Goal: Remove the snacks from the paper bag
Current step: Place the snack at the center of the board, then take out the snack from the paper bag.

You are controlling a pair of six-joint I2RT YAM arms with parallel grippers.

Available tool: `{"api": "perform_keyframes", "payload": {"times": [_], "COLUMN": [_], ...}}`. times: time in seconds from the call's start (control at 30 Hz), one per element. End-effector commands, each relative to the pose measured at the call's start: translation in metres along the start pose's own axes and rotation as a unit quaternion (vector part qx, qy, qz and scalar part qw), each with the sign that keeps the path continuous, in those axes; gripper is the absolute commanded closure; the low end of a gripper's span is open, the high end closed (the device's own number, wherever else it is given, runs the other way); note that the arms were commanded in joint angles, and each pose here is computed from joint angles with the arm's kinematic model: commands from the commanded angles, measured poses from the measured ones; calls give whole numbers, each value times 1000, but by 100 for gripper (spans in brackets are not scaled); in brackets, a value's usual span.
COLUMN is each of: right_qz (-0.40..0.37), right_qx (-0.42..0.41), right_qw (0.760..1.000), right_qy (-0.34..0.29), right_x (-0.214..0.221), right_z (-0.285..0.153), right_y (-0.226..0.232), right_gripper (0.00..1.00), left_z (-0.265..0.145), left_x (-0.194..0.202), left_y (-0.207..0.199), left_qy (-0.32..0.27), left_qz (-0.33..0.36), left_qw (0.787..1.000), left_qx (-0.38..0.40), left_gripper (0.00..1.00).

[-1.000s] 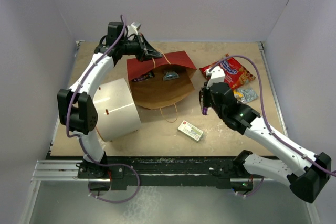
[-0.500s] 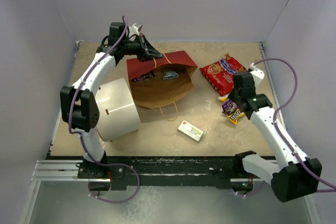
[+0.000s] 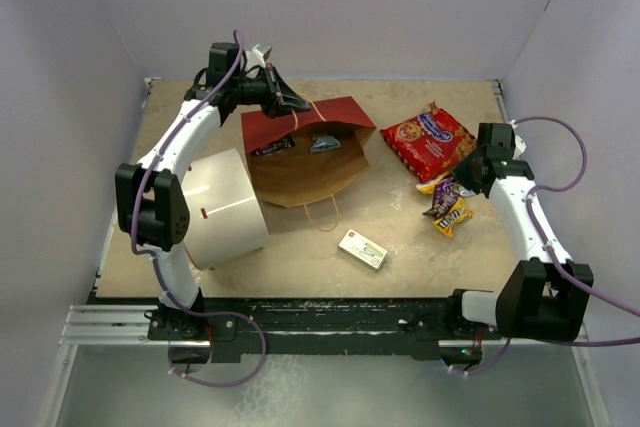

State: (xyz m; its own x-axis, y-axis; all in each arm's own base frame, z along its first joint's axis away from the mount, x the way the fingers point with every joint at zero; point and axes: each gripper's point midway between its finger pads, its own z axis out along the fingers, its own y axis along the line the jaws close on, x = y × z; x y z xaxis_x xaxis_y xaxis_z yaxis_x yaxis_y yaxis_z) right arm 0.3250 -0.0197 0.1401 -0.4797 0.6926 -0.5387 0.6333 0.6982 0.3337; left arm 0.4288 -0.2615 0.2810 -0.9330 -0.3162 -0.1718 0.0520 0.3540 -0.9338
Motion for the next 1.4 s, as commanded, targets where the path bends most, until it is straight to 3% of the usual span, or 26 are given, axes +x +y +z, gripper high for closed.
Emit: {"api": "perform_keyframes", "payload": {"times": [0.0,0.4,0.73,0.83,0.97,1.1,1.27,1.37], "right_qz": [2,-52,-124,-146,-164,-190,-213,-257], "right_qx": [4,49,24,2,-27,-115,-213,-280], "right_qw": [1000,997,992,989,986,975,953,925], "right_qy": [-6,4,-10,-21,-24,-31,-24,-21], "right_x": [-10,2,-6,-14,-19,-30,-24,-8], "right_z": [11,54,35,24,17,5,-11,-24], "right_y": [4,-18,-17,-9,3,44,92,128], "right_gripper": [100,99,58,51,49,45,43,41], "left_z": [-6,-6,1,5,8,7,4,4], "left_x": [-5,-4,-2,4,11,16,22,28], "left_y": [-24,-24,-39,-41,-44,-47,-51,-50], "left_qy": [-10,-10,1,9,16,17,16,20], "left_qz": [29,28,45,44,45,47,50,49], "left_qw": [999,999,998,998,998,998,998,998], "left_qx": [28,27,46,47,46,45,44,40], "left_gripper": [100,100,100,100,100,100,100,100]}}
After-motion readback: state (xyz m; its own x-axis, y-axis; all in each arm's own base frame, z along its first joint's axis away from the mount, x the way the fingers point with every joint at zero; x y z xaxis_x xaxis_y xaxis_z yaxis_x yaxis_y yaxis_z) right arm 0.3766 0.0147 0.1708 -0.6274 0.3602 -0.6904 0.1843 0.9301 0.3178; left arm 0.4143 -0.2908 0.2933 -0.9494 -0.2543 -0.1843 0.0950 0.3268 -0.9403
